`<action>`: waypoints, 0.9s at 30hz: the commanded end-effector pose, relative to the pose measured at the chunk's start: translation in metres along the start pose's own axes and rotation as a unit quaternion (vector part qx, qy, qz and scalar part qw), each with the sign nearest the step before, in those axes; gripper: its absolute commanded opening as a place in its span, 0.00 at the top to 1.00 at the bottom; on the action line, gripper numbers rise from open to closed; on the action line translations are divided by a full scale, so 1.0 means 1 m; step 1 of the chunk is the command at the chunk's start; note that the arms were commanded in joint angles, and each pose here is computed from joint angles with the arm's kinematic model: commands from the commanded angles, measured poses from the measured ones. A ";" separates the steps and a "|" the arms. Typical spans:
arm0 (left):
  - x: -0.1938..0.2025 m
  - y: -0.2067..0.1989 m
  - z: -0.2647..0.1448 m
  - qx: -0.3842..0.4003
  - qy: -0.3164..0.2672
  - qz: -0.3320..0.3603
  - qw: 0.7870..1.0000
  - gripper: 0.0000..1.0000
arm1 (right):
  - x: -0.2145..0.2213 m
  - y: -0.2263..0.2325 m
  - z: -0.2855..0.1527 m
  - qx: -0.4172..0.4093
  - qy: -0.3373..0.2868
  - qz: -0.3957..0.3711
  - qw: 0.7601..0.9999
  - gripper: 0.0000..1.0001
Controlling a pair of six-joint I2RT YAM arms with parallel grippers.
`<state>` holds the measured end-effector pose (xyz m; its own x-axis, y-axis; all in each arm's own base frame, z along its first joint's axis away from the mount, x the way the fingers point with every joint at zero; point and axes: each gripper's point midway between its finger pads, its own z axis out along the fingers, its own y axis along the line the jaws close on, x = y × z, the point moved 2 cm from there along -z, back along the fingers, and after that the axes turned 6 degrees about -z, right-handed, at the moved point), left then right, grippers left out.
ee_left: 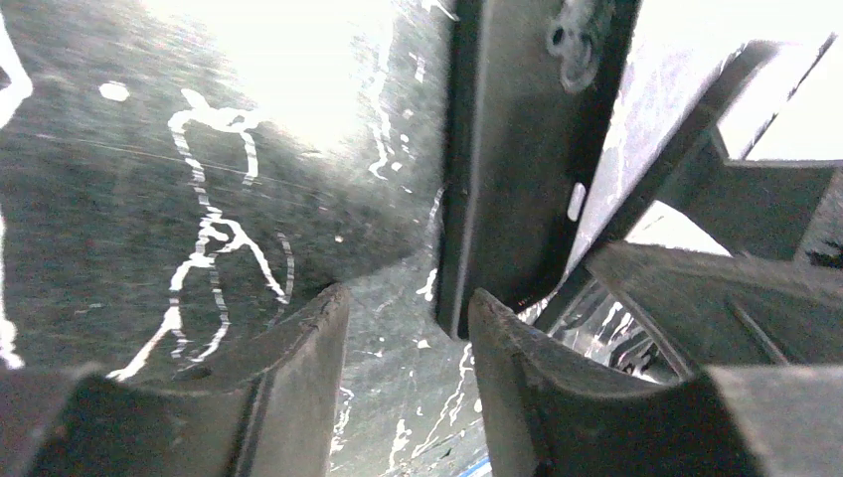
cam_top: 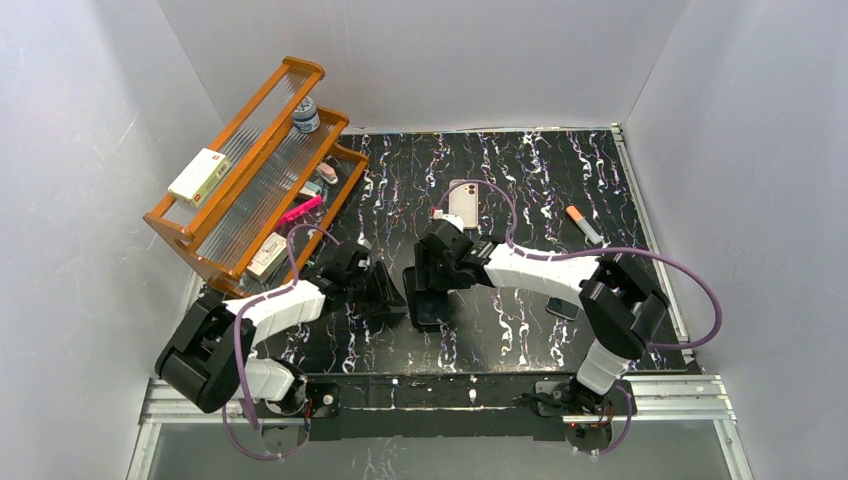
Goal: Put the phone into the phone case
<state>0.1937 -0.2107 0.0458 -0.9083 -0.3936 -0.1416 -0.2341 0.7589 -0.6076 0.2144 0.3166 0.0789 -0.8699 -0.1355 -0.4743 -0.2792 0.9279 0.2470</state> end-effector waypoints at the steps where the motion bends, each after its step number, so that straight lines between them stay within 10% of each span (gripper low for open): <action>1: -0.016 0.009 -0.015 -0.019 -0.013 -0.014 1.000 0.51 | -0.042 0.029 -0.019 -0.075 -0.095 -0.039 0.992 0.58; 9: -0.030 0.009 -0.036 -0.022 -0.039 -0.016 0.999 0.35 | -0.050 0.040 -0.014 -0.118 -0.138 -0.094 0.979 0.59; 27: -0.032 0.013 -0.035 -0.034 -0.039 -0.023 0.998 0.37 | -0.015 0.024 0.011 -0.122 -0.114 -0.074 0.983 0.59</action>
<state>0.2037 -0.1711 0.0644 -0.8707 -0.4617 -0.1692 -0.2994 0.7707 -0.5625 0.2214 0.3338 0.0630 -0.7307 -0.2164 -0.6475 -0.5023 0.8127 0.2953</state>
